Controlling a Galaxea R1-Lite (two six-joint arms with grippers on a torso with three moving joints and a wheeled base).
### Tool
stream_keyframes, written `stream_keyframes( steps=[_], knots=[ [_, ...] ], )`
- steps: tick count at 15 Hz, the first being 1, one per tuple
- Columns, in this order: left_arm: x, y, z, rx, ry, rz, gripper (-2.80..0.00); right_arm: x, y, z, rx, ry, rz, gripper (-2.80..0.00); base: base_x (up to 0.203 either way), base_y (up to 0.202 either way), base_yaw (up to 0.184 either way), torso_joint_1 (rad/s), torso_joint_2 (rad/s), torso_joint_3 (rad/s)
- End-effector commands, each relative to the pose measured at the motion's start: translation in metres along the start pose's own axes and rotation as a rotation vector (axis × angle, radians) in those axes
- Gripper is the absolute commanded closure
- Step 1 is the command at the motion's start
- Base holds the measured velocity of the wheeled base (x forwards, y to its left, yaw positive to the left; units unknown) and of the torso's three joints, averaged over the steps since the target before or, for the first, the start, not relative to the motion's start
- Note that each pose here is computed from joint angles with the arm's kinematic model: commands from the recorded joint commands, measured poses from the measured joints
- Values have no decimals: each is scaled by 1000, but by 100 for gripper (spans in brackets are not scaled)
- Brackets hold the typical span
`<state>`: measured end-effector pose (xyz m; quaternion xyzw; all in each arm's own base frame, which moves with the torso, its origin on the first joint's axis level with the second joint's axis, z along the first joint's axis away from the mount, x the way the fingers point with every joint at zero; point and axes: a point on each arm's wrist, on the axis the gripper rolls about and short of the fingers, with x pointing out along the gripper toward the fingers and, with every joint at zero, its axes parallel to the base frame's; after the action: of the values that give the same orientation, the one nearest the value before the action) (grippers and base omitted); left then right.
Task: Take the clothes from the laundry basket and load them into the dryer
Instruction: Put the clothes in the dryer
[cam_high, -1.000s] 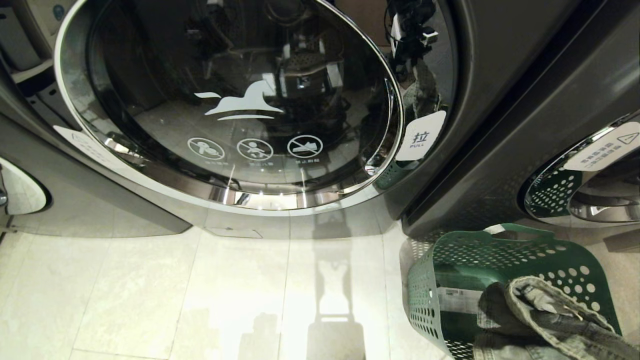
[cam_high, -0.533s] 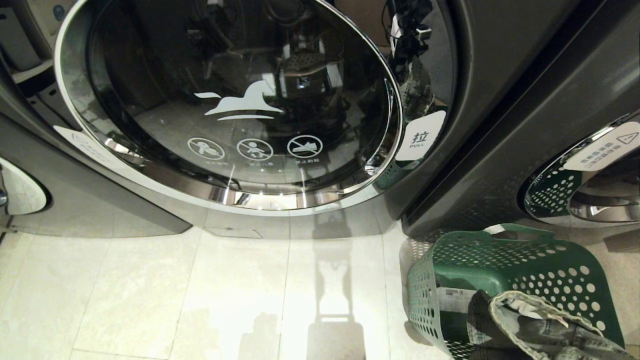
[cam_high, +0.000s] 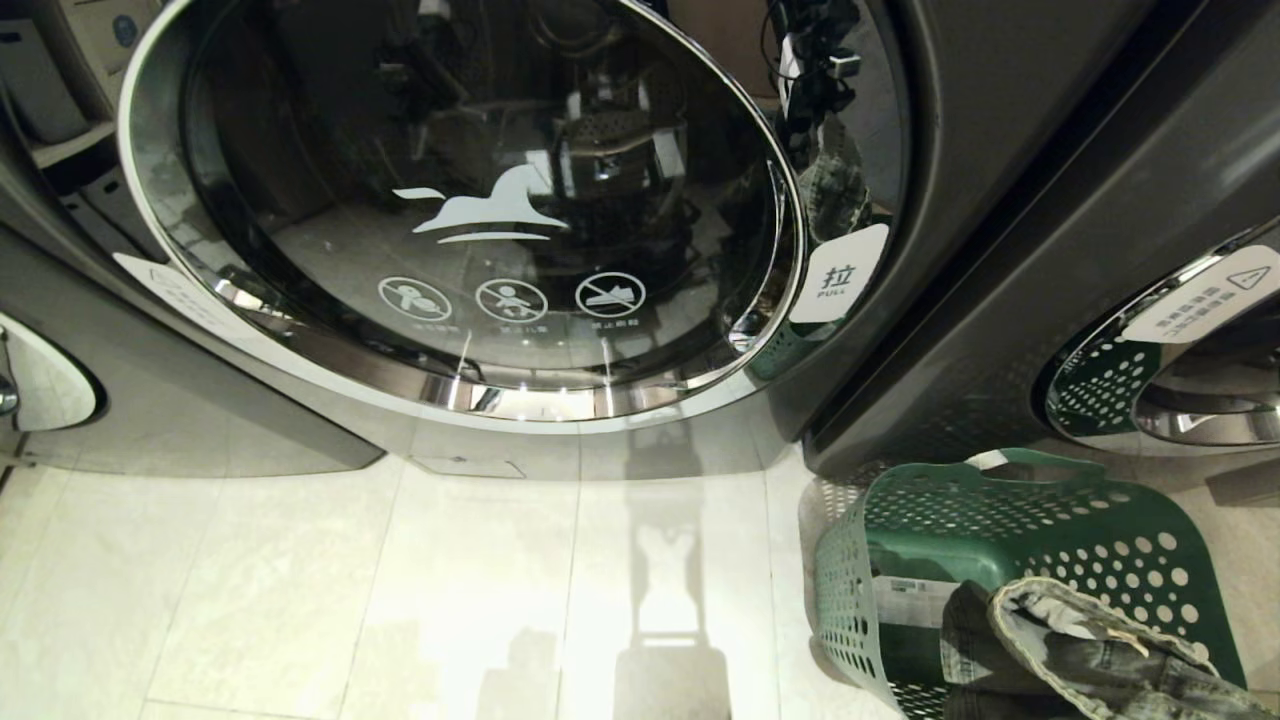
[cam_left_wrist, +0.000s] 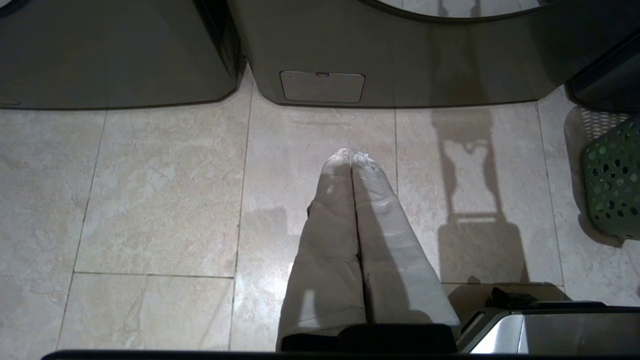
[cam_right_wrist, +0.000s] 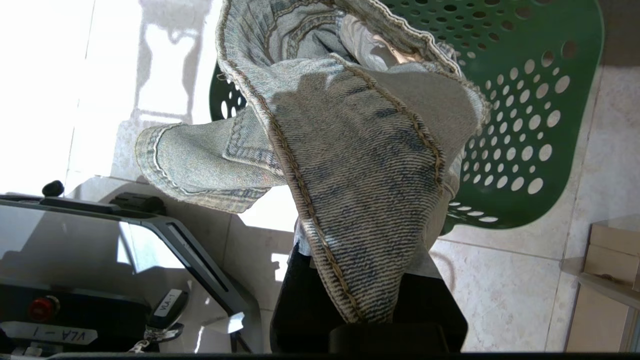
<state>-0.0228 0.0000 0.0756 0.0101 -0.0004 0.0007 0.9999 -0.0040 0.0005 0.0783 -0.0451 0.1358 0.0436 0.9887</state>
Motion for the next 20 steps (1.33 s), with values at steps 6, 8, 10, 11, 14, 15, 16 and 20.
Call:
stream_keyframes(
  steps=[6, 8, 10, 11, 14, 15, 16, 20],
  knots=[
    [0, 0, 0, 0, 1, 0, 0, -1, 0, 0, 13, -18, -6, 0, 0, 0, 0, 3, 2, 179],
    [0, 0, 0, 1, 1, 0, 0, -1, 0, 0, 11, -7, -4, 0, 0, 0, 0, -2, 2, 201],
    [0, 0, 0, 0, -1, 0, 0, 0, 0, 0, 12, 0, 2, 0, 0, 0, 0, 7, 2, 203],
    [0, 0, -1, 0, 2, 0, 0, 1, 0, 1, 12, 18, 7, 0, 0, 0, 0, 2, 2, 199],
    [0, 0, -1, 0, 2, 0, 0, 7, 0, 2, 25, 93, -15, 0, 0, 0, 0, 3, 0, 204],
    [0, 0, -1, -2, 2, 0, 0, 7, 0, 2, 26, 91, -18, 0, 0, 0, 0, 3, 2, 198],
    [0, 0, -1, -3, 2, 0, 0, 6, -1, 2, 27, 84, -30, 0, 0, 0, 0, 2, 2, 195],
    [0, 0, 0, -3, 1, 0, 0, 1, 0, 0, 44, 13, -94, 0, 0, 0, 0, 7, -1, 204]
  ],
)
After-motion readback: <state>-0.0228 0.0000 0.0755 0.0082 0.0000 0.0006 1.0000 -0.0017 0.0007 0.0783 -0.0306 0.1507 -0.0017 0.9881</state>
